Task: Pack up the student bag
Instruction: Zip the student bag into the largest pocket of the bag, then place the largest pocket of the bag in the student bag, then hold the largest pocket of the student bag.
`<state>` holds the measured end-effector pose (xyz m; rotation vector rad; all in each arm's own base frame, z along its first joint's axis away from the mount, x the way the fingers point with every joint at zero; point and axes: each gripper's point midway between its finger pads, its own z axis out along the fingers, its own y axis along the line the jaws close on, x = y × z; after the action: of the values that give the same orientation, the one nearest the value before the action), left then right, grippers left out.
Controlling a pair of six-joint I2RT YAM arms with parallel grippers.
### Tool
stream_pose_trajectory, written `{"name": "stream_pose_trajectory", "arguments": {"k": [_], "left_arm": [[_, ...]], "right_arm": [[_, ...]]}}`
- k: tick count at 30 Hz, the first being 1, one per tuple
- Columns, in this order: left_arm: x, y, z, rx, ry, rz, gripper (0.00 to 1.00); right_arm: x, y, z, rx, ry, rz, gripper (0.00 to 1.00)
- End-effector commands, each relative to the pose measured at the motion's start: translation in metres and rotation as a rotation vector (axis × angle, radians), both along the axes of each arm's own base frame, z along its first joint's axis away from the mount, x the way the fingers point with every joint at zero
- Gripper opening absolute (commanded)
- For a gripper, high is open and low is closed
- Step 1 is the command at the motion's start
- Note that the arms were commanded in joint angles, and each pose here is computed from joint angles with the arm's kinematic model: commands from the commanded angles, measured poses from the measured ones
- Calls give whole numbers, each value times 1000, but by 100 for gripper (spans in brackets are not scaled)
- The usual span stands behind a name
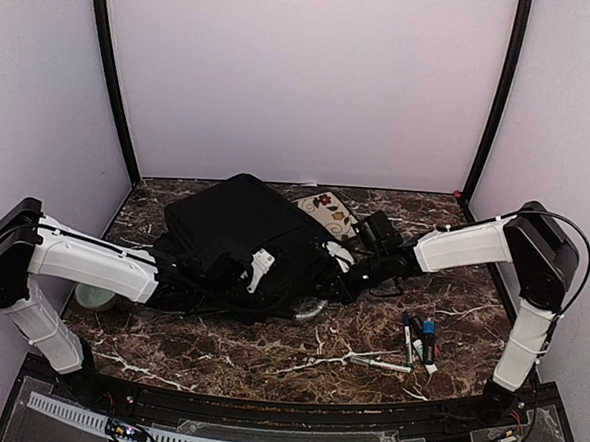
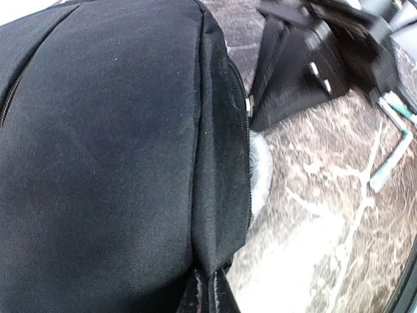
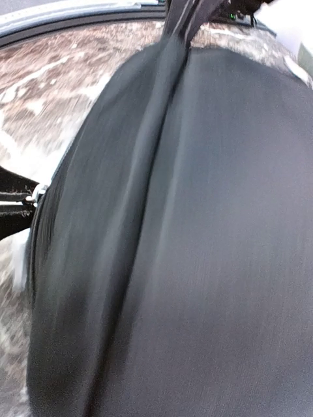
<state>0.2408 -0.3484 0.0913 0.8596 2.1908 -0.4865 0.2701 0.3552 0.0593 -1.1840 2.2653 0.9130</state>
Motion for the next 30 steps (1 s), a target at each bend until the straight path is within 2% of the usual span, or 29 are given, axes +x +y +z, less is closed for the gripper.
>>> {"name": "stream_pose_trajectory", "arguments": {"k": [1, 9, 15, 16, 18, 20, 22, 25, 27, 28, 30], "left_arm": [[-24, 19, -4, 16, 56, -35, 0], [-52, 61, -9, 31, 128, 34, 0], [-64, 98, -12, 108, 180, 122, 0], [-65, 103, -10, 111, 176, 129, 6], [-67, 106, 1, 88, 146, 121, 27], [-68, 100, 20, 28, 81, 74, 39], [-69, 88, 39, -50, 25, 17, 46], [-67, 70, 60, -121, -38, -51, 52], [-63, 56, 70, -134, -78, -81, 55], [-60, 50, 71, -125, -96, -99, 67], [-52, 36, 69, -92, -127, -119, 71]], "right_arm": [[17, -33, -20, -105, 30, -54, 0], [43, -43, -20, -155, -58, -41, 0], [15, -15, -7, -105, -67, 95, 0], [8, -9, -4, -97, -70, 122, 0], [-7, 2, 2, -81, -84, 165, 0], [-23, 12, 11, -62, -98, 207, 0], [-36, 20, 18, -48, -112, 236, 0], [-51, 31, 27, -29, -124, 274, 0], [-58, 37, 32, -17, -124, 292, 0], [-60, 39, 34, -11, -118, 298, 0], [-63, 42, 35, -4, -117, 306, 0]]}}
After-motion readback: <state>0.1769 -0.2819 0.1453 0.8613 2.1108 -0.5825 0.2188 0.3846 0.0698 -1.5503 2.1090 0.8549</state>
